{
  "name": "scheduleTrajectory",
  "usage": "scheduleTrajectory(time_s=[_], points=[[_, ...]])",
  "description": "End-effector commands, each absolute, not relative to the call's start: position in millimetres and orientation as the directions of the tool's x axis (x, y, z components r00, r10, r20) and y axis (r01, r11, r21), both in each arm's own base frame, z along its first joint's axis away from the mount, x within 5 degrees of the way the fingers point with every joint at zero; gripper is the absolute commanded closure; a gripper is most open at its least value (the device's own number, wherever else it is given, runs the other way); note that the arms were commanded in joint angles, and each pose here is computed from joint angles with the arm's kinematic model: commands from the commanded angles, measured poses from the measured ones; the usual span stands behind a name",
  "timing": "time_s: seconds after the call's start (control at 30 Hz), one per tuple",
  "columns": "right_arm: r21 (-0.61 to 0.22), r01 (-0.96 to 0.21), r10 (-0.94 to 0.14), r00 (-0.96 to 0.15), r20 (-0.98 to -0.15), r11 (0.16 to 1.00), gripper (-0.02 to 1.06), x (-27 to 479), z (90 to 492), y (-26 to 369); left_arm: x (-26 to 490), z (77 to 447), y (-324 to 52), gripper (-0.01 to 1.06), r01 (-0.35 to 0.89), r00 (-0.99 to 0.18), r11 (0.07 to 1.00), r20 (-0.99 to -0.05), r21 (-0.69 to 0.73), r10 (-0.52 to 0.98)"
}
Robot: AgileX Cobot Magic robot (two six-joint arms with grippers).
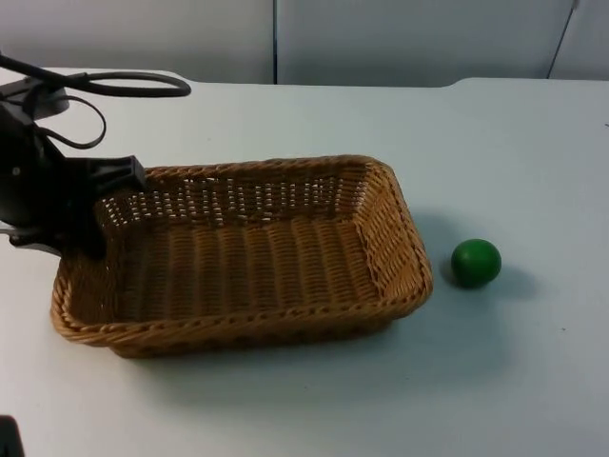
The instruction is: Pick up the basket with the left hand and place the ball into the basket with the right hand.
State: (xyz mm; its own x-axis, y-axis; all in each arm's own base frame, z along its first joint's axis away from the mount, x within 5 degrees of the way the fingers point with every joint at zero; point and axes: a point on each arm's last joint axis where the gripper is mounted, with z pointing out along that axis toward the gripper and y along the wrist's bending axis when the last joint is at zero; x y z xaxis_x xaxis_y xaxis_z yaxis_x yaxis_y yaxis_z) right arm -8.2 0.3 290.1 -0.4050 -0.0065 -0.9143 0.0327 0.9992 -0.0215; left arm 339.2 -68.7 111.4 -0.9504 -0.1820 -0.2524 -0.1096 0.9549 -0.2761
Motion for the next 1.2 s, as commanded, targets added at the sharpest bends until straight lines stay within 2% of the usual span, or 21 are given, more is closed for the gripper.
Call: scheduleTrajectory(time_s=[0.0, 0.43, 0.6, 0.77, 1.17], points=[[-0.024, 0.029, -0.011, -0.391, -0.920, 0.999, 1.05, -7.9, 290.3, 0.3, 340.6, 111.2, -70.8, 1.05, -0.116, -0.947, 0.951, -0.255, -0.286, -0.192], [-0.024, 0.029, -0.011, -0.391, -0.920, 0.999, 1.05, -7.9, 290.3, 0.3, 340.4, 118.4, -72.7, 1.05, -0.159, -0.937, 0.930, -0.246, -0.330, -0.247], [-0.024, 0.029, -0.011, -0.391, -0.920, 0.999, 1.05, -7.9, 290.3, 0.3, 339.1, 147.2, -72.8, 1.05, -0.135, -0.916, 0.924, -0.312, -0.357, -0.254], [-0.024, 0.029, -0.011, -0.391, -0.920, 0.999, 1.05, -7.9, 290.3, 0.3, 335.4, 166.3, -73.5, 1.05, -0.128, -0.904, 0.913, -0.333, -0.387, -0.267], [-0.024, 0.029, -0.011, -0.391, -0.920, 0.999, 1.05, -7.9, 290.3, 0.3, 330.2, 170.5, -62.6, 1.05, -0.162, -0.921, 0.896, -0.263, -0.413, -0.288]])
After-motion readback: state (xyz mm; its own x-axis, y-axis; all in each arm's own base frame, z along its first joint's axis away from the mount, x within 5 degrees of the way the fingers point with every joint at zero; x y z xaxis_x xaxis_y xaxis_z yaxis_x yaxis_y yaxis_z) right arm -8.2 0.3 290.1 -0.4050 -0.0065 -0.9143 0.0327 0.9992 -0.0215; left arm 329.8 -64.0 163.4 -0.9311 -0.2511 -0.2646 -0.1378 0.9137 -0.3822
